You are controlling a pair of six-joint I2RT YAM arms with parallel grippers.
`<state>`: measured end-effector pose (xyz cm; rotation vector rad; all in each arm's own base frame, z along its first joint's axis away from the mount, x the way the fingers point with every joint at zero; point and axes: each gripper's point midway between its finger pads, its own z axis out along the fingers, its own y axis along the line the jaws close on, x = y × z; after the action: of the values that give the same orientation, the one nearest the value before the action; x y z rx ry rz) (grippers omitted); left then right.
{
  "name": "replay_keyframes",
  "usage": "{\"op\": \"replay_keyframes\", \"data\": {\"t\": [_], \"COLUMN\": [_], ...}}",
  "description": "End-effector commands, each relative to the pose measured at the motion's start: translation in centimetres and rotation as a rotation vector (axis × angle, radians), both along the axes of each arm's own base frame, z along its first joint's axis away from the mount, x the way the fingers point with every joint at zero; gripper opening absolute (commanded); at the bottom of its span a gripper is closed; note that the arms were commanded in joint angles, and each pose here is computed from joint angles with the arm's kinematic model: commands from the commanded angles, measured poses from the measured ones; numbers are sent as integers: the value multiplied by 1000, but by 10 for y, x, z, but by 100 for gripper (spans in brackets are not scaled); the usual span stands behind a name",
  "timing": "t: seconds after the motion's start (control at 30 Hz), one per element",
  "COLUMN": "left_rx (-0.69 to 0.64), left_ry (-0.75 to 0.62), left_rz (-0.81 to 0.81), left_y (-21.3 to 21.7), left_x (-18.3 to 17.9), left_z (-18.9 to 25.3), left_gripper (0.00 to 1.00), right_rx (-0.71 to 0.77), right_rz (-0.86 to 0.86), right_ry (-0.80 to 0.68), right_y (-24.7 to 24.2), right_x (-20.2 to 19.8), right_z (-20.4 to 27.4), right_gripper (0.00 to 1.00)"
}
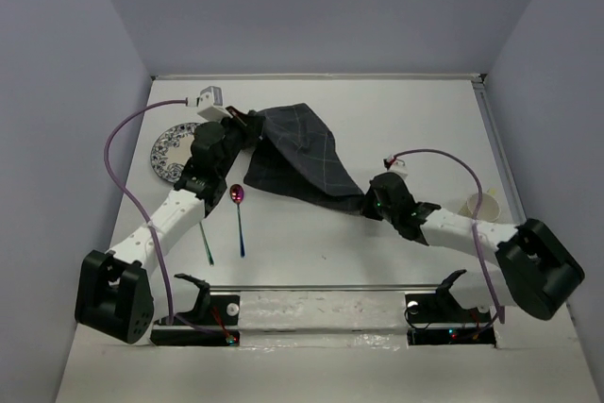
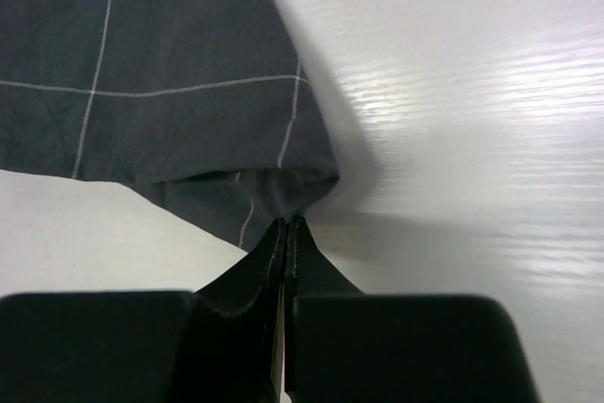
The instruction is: Set the dinner table for one person
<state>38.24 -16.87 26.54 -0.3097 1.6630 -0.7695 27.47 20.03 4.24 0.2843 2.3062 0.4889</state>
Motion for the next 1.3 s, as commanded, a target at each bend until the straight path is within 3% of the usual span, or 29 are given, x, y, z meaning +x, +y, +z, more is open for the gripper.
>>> {"op": "replay_keyframes", "data": {"t": [0.0,0.23,0.37,0.43,0.7,0.73,0.77,0.8,0.83,0.9,1.03,1.13,1.17,1.27], "left_rx": [-47,-103,-120,-97,-46,-34,-46,-35,-41,-58,-50,-62,-62,-119], "left_ry": [-194,-295,-336,-315,-304,-276,-299,-265,-266,-319,-367,-356,-325,-309], "left_rz": [12,50,53,59,85,96,93,106,107,56,48,17,-3,-6], "left_y": [3,15,13,10,4,5,7,11,13,8,8,3,-2,2], "left_x": [1,-3,3,17,74,93,98,119,126,127,132,127,131,115], "left_z": [89,153,183,179,208,197,218,204,210,242,266,257,229,206], "left_gripper": [0,0,0,0,0,0,0,0,0,0,0,0,0,0], "right_rx": [-198,-265,-332,-422,-445,-422,-438,-454,-462,-507,-544,-543,-538,-475], "right_rz": [-68,-217,-332,-368,-423,-444,-416,-434,-448,-463,-479,-472,-430,-370], "right_ry": [-150,-440,-533,-530,-587,-644,-623,-632,-711,-718,-818,-857,-813,-812], "right_y": [-46,-100,-125,-138,-187,-192,-192,-203,-204,-210,-213,-213,-207,-198], "right_x": [8,7,16,34,131,141,164,175,180,205,210,196,200,172], "right_z": [65,208,266,275,322,355,349,359,403,414,474,493,467,439], "right_gripper": [0,0,0,0,0,0,0,0,0,0,0,0,0,0]}}
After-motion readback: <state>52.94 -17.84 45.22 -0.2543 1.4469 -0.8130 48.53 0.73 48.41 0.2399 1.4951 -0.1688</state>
